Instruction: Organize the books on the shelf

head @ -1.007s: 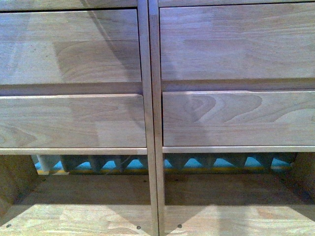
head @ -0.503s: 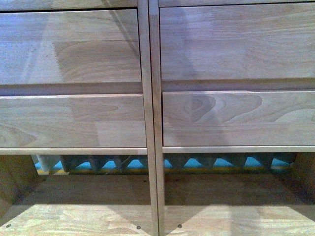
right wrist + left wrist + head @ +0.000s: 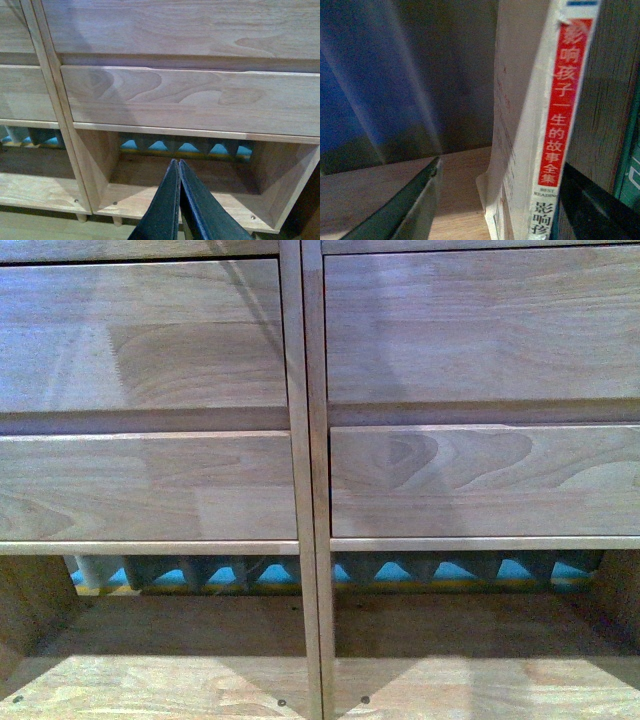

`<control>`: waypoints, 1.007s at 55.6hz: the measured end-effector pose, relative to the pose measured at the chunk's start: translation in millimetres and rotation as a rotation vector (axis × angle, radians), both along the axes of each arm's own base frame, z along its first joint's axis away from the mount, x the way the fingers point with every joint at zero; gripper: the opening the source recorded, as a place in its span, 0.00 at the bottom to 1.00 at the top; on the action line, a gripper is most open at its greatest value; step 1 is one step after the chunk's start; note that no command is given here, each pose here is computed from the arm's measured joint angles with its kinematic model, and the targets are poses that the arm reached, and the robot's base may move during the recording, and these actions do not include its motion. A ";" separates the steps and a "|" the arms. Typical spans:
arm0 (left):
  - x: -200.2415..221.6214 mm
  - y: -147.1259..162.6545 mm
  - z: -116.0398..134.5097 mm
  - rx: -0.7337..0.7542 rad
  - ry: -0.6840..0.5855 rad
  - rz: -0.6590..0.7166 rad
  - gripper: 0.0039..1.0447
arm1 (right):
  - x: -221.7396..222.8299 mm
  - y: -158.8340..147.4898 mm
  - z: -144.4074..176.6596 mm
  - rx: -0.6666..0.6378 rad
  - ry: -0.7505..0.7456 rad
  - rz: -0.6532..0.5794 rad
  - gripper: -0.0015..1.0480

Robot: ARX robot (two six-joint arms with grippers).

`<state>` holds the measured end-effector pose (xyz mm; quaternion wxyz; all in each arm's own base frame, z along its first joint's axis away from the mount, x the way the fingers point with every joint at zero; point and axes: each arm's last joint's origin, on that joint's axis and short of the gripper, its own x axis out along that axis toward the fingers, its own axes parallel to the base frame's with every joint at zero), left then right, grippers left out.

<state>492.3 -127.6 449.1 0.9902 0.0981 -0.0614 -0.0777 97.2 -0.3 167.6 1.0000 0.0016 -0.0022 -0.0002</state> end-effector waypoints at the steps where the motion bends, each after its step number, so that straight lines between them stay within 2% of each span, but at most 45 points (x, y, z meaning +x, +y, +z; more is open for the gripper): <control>1: 0.0 0.0 0.0 0.001 0.000 0.000 0.71 | 0.0 0.0 0.0 0.000 0.000 0.000 0.03; 2: 0.0 0.0 0.0 0.001 0.000 0.000 0.71 | 0.0 0.0 0.0 0.000 0.000 0.000 0.03; 5: 0.0 0.0 0.3 0.003 -0.004 0.000 0.83 | 0.0 0.0 0.0 0.000 0.000 0.000 0.03; 6: 0.0 0.0 0.3 0.003 -0.004 0.000 0.83 | 0.0 0.0 0.0 0.000 0.000 0.000 0.03; 7: -0.2 0.0 0.6 0.005 -0.005 -0.002 0.90 | 0.0 0.0 0.0 0.000 0.000 0.000 0.03; 9: -0.3 0.1 2.4 0.008 -0.033 -0.010 0.95 | 0.0 0.0 0.0 0.000 0.000 0.000 0.03; 15: -20.8 4.2 7.9 -0.038 -0.089 -0.035 0.93 | 0.0 0.0 0.0 0.000 0.000 0.000 0.03; 21: -68.5 10.0 19.7 -0.080 -0.152 -0.075 0.93 | 0.0 0.0 0.0 0.000 0.000 0.000 0.03; 27: -106.3 15.4 19.7 -0.099 -0.182 -0.096 0.93 | 0.0 0.0 0.0 0.000 0.000 0.000 0.03; 43: -203.0 38.2 -25.5 -0.125 -0.220 -0.008 0.93 | 0.0 0.0 0.0 0.000 0.000 0.000 0.03; 56: -306.9 88.3 -63.3 -0.181 -0.216 0.070 0.93 | 0.0 0.0 0.0 0.000 0.000 0.000 0.03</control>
